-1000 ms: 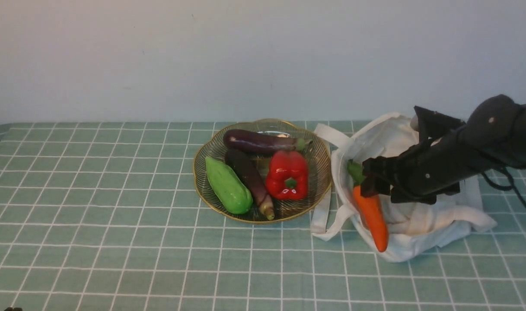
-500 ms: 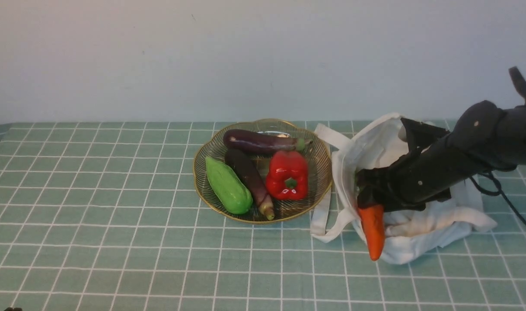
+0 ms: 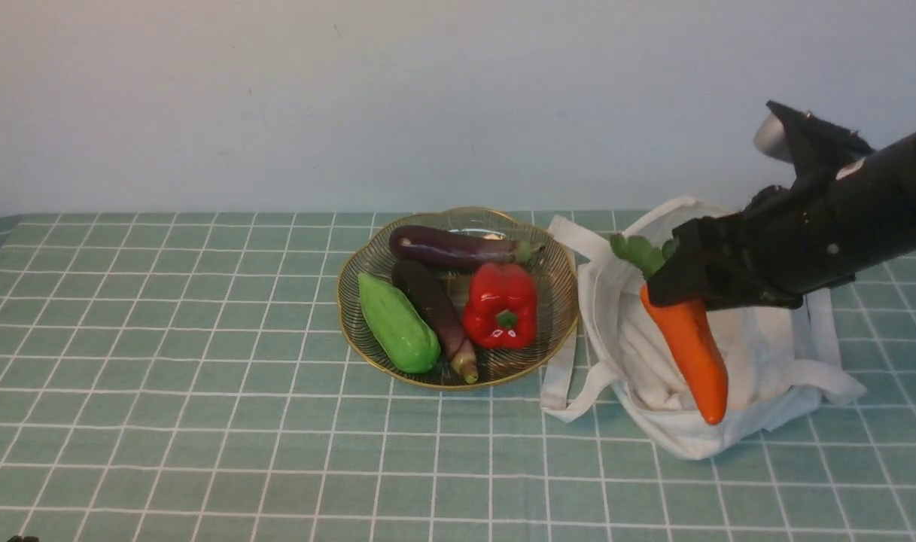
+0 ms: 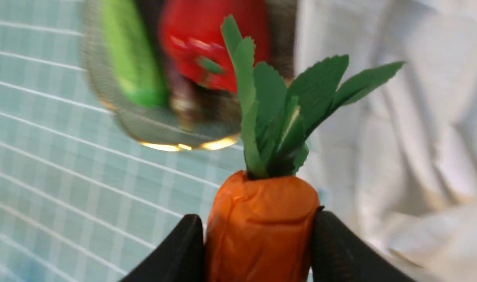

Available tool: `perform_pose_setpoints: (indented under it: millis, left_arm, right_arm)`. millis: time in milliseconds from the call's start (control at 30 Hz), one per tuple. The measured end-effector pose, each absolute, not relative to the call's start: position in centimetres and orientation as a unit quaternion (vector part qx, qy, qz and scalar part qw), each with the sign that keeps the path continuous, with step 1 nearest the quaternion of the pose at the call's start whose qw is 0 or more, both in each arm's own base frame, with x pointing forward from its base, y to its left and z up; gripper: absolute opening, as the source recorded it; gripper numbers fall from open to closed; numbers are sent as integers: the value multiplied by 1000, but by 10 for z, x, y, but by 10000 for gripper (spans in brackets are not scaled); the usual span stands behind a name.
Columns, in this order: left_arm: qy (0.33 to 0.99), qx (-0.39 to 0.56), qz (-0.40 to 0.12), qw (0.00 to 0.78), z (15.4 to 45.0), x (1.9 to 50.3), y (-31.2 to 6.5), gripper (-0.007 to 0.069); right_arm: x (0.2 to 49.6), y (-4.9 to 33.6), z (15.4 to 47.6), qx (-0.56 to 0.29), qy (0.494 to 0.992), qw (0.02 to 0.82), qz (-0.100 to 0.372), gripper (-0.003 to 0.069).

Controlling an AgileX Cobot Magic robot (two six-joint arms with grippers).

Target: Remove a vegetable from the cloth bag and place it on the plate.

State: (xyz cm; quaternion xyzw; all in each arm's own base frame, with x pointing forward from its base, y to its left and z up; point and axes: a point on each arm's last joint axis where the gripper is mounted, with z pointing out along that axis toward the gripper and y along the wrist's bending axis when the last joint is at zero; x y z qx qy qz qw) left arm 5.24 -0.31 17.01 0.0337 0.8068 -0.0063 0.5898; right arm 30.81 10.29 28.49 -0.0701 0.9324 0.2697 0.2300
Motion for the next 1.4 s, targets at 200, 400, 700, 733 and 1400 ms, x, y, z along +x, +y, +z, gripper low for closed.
perform_pose_setpoints:
  millis: [200,400,700,733,1400]
  left_arm:
    - [807,34,-6,590,170,52,-3,-5]
    - [807,34,-6,590,170,52,-3,-5]
    - [807,34,-6,590,170,52,-3,-5]
    - [807,34,-6,590,170,52,-3,-5]
    - [807,34,-6,590,170,52,-3,-5]
  right_arm:
    - [318,142,297,-181,886,298,306,328]
    - [363,203,292,-243,848,354,311,328]
    - [423,262,232,-281,835,378,284,336]
    - [426,264,226,-280,837,376,283,351]
    - [387,226,322,-359,820,347,279,452]
